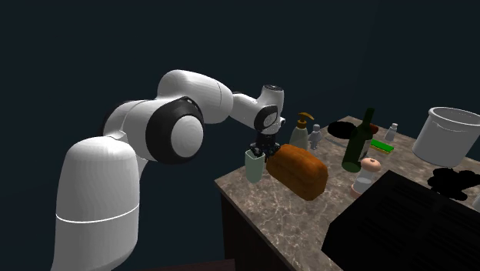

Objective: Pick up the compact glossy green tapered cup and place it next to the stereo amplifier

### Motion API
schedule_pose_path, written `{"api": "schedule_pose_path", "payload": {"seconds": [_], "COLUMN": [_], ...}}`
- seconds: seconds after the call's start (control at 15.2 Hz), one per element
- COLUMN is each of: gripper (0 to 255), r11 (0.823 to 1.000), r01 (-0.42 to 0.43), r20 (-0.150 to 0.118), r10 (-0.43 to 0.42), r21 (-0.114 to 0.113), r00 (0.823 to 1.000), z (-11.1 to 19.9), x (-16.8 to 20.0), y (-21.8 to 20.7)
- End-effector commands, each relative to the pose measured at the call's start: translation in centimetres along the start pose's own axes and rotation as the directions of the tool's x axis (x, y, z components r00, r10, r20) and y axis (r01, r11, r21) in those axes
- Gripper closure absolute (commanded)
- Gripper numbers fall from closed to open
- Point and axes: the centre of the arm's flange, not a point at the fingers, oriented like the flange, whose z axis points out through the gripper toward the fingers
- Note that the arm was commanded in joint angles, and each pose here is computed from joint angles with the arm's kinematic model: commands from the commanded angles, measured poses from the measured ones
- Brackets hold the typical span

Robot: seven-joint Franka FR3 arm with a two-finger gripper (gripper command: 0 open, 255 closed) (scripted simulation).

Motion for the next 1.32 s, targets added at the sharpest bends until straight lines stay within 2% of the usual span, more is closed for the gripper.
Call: {"api": "schedule_pose_path", "payload": {"seconds": [0.0, 1.25], "gripper": [255, 255], "r11": [1.000, 1.000], "r01": [0.000, 0.000], "r20": [0.000, 0.000], "r10": [0.000, 0.000], "r21": [0.000, 0.000], "r00": [1.000, 1.000], "z": [0.0, -10.0], "x": [0.0, 1.1], "y": [0.0, -0.4]}}
